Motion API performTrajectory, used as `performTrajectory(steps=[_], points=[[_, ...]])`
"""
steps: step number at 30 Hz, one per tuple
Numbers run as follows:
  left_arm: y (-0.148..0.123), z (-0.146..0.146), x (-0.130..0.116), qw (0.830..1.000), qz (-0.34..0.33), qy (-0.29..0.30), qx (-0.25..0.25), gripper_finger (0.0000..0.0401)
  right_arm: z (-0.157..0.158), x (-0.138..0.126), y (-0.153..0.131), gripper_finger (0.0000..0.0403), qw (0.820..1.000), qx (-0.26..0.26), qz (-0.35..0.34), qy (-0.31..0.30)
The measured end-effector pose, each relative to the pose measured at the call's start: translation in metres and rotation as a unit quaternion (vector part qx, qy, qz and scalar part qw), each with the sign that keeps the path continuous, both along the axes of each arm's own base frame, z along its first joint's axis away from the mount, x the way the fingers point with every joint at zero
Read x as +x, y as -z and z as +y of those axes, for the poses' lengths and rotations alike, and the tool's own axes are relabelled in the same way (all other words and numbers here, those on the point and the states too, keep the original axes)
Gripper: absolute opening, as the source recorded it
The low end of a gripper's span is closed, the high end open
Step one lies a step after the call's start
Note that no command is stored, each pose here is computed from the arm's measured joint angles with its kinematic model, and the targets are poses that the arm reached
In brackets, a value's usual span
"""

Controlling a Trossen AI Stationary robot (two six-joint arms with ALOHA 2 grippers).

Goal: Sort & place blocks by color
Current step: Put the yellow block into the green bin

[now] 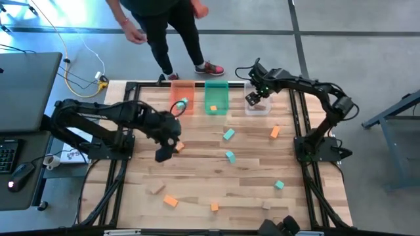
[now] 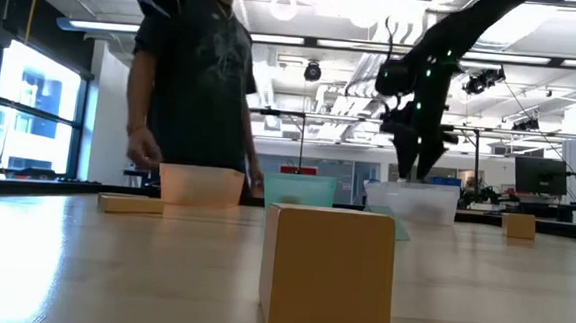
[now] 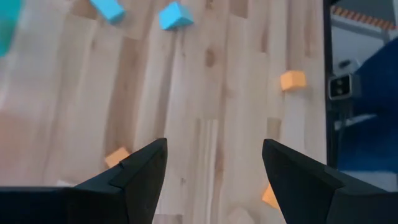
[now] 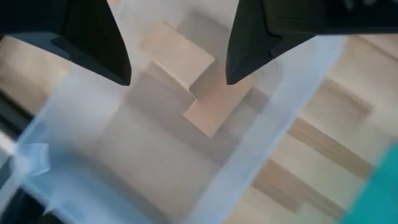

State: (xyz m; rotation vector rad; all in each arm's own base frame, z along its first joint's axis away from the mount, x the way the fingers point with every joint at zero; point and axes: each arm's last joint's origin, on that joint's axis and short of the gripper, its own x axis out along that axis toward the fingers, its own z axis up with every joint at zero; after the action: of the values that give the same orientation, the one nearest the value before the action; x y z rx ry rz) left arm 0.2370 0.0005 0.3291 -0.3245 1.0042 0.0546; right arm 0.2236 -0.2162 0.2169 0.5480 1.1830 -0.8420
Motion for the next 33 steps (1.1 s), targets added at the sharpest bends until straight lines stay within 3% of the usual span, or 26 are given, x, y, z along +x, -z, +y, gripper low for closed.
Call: performTrajectory(steps=[7, 16, 27, 33], points=[[0.008, -0.024, 0.003, 0.999, 0.024, 0.046, 0.01, 0.0252, 0.024, -0.002, -0.039, 0.0238, 0.997, -0.039, -0.063, 0.006], [0.024, -0.065, 0.01, 0.99, 0.059, 0.127, 0.029, 0.0252, 0.059, -0.003, -0.071, 0.0238, 0.989, -0.046, -0.134, 0.031], [0.063, -0.124, 0.025, 0.97, 0.102, 0.197, 0.096, 0.0252, 0.098, 0.011, -0.076, 0.0238, 0.988, -0.021, -0.153, 0.029], [0.087, -0.151, 0.029, 0.958, 0.126, 0.233, 0.108, 0.0252, 0.118, 0.019, -0.076, 0.0238, 0.987, -0.031, -0.153, 0.029]])
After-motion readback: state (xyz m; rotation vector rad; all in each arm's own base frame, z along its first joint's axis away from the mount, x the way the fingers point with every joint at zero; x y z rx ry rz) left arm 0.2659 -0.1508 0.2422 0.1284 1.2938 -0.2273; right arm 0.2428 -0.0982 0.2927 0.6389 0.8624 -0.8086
